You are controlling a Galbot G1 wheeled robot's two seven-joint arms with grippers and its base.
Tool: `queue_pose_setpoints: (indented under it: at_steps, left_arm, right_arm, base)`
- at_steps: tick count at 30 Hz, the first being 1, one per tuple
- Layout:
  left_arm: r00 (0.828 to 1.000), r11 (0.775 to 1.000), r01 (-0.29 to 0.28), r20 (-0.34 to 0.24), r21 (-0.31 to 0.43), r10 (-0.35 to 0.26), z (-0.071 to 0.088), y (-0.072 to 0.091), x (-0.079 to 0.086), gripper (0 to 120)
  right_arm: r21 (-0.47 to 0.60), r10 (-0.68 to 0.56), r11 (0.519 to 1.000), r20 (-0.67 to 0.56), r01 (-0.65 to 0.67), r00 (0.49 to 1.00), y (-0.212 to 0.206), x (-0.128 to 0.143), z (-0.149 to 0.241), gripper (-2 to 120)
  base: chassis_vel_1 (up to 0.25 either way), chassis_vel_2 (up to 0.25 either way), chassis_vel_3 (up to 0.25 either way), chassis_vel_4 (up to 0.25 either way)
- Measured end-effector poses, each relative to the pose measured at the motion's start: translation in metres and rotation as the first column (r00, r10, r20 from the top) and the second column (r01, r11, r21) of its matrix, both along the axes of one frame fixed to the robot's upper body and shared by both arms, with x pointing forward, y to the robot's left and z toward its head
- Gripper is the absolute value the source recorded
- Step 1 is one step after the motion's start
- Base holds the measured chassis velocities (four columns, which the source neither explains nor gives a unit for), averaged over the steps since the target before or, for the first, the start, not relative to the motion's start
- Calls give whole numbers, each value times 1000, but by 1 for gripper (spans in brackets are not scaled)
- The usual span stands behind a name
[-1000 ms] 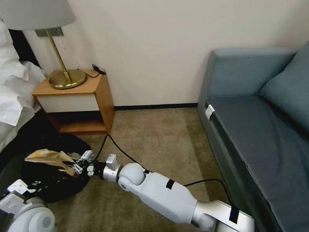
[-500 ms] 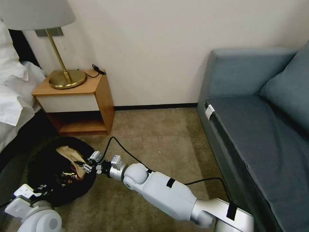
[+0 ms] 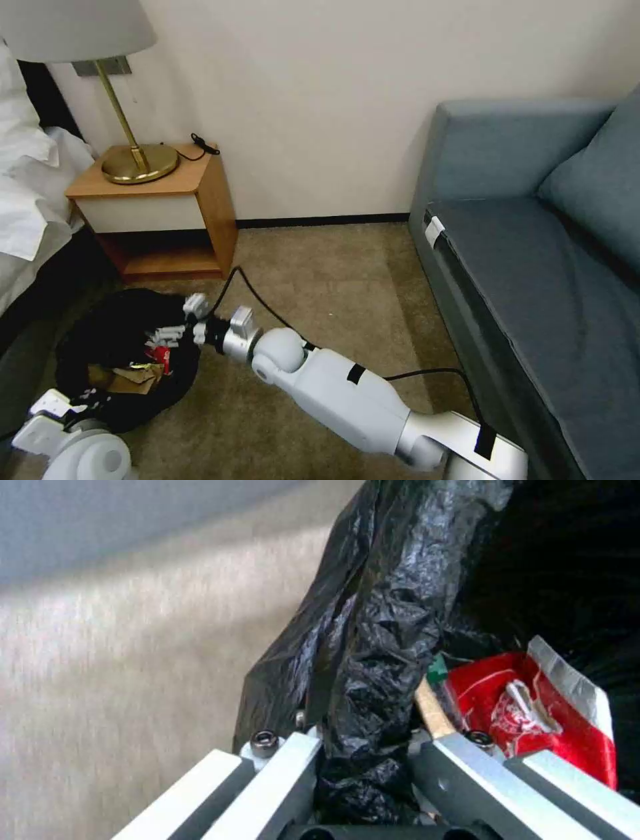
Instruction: Pick up the trash bin, then pick up the garbage on the floor and place it into the trash bin.
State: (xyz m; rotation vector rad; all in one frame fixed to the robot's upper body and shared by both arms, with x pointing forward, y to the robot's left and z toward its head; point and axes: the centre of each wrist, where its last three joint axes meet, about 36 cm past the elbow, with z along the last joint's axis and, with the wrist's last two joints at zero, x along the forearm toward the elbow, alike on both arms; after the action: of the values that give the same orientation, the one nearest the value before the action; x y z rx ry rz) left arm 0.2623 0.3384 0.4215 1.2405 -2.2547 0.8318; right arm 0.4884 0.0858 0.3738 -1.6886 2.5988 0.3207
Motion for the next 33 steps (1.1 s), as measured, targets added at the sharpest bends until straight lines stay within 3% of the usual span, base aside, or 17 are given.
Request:
queue_pose_setpoints:
  at_steps: [3, 11, 15, 19, 25, 28, 30, 31, 33]
  left_arm:
    - [1000, 997, -27, 4, -68, 27, 10, -6, -5, 0]
    - [998, 978, -48, 33, -204, 56, 30, -8, -6, 0]
    - [996, 959, -81, 6, -271, 86, 21, -3, 0, 0]
    - [991, 933, -133, -58, -333, 121, -4, 6, 8, 0]
    - [986, 922, -161, -86, -352, 140, -15, 9, 11, 0]
    - [988, 925, -151, -76, -349, 132, -15, 7, 12, 13]
    - [995, 948, -93, -57, -304, 80, -16, 5, 11, 23]
    - [995, 948, -93, -57, -304, 80, -16, 5, 11, 23]
    - [999, 977, -27, -48, -213, 17, -16, 8, 11, 31]
  right_arm:
    - [32, -69, 997, -3, 69, 998, -22, 29, 9, 99]
    - [82, -127, 988, -12, 127, 992, -46, 53, 23, 100]
    - [78, -117, 990, -17, 118, 993, -53, 49, 20, 100]
    - [78, -105, 991, -21, 106, 994, -54, 45, 20, 100]
    - [79, -95, 992, -17, 96, 995, -51, 43, 24, 100]
    - [74, -94, 993, -12, 94, 996, -49, 43, 27, 100]
    - [65, -101, 993, -17, 102, 995, -47, 43, 27, 100]
    - [65, -101, 993, -17, 102, 995, -47, 43, 27, 100]
    - [36, -110, 993, -34, 111, 993, -45, 43, 25, 100]
  base:
    - [0, 0, 0, 0]
    - [0, 0, 0, 0]
    - [0, 0, 0, 0]
    - [0, 0, 0, 0]
    - [0, 0, 0, 0]
    - [0, 0, 0, 0]
    - [0, 0, 0, 0]
    - [0, 0, 0, 0]
    - [0, 0, 0, 0]
